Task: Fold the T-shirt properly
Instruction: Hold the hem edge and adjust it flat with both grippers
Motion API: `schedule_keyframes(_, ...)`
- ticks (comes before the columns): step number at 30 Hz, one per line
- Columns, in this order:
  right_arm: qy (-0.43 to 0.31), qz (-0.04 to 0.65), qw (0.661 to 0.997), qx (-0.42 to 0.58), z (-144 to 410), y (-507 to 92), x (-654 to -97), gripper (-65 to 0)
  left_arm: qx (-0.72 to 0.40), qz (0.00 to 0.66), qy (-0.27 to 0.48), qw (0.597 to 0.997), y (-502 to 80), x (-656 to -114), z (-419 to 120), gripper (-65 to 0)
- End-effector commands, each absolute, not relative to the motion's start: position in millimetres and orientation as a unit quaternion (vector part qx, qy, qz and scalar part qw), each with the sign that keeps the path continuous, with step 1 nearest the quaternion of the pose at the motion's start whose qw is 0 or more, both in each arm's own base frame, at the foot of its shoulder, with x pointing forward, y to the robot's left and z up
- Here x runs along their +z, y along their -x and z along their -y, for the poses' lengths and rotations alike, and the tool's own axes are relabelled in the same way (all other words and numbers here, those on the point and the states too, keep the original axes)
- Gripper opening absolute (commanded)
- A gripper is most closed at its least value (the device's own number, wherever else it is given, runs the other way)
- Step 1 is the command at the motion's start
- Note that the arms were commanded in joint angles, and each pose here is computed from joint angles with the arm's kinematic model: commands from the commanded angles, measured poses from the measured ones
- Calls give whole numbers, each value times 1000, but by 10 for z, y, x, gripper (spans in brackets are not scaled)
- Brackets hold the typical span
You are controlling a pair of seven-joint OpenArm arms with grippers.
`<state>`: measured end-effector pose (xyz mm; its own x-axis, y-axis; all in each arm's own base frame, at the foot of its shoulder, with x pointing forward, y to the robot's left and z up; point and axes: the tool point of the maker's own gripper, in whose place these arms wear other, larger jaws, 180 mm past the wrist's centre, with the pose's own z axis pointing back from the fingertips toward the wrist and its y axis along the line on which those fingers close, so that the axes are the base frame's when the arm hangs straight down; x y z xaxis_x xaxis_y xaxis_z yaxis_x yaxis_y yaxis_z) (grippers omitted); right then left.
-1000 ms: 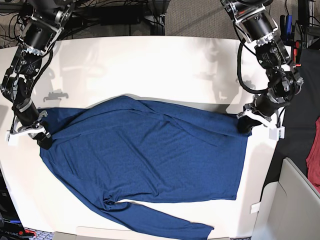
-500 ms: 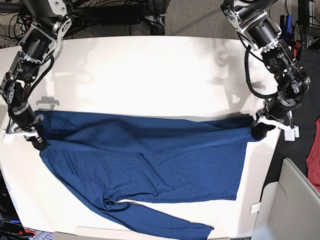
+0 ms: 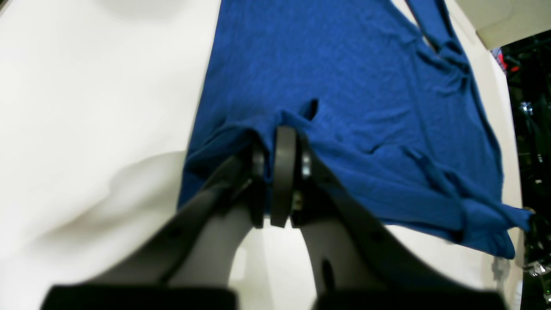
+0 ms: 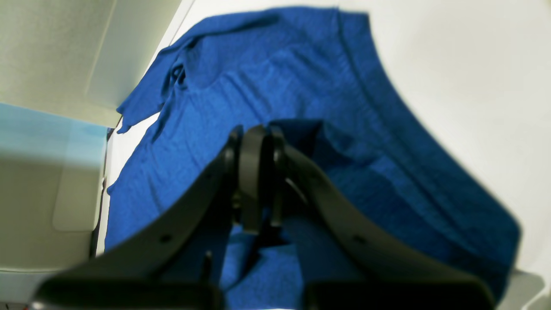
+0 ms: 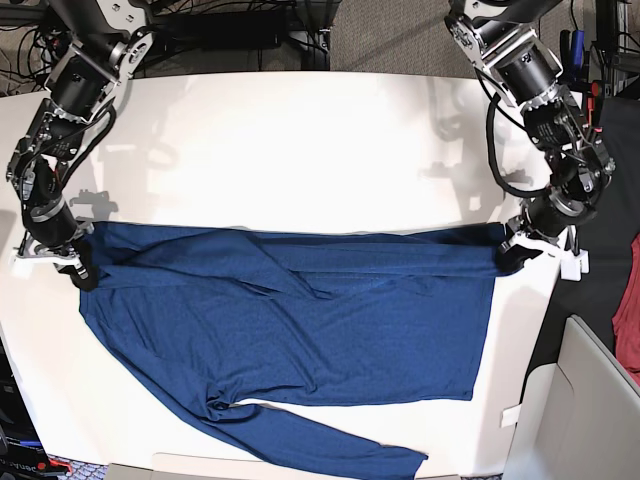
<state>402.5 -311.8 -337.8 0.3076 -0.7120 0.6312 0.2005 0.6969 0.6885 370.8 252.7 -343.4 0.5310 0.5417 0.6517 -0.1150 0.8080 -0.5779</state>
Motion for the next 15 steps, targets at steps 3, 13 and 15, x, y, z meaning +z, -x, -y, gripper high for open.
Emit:
schedule_keyframes(3, -246, 543, 750, -286, 3245, -4112, -3114, -597, 188, 474, 233, 828, -3796, -3228, -2628, -513)
schedule_keyframes(13, -235, 543, 762, -262, 3221, -3953, -3052, -402, 205, 482, 195, 829, -3607, -3059, -2812, -452)
schedule_keyframes(15, -234, 548, 761, -258, 3227, -3869, -3021, -402, 198, 477, 199, 833, -3506, -3063, -2758, -452)
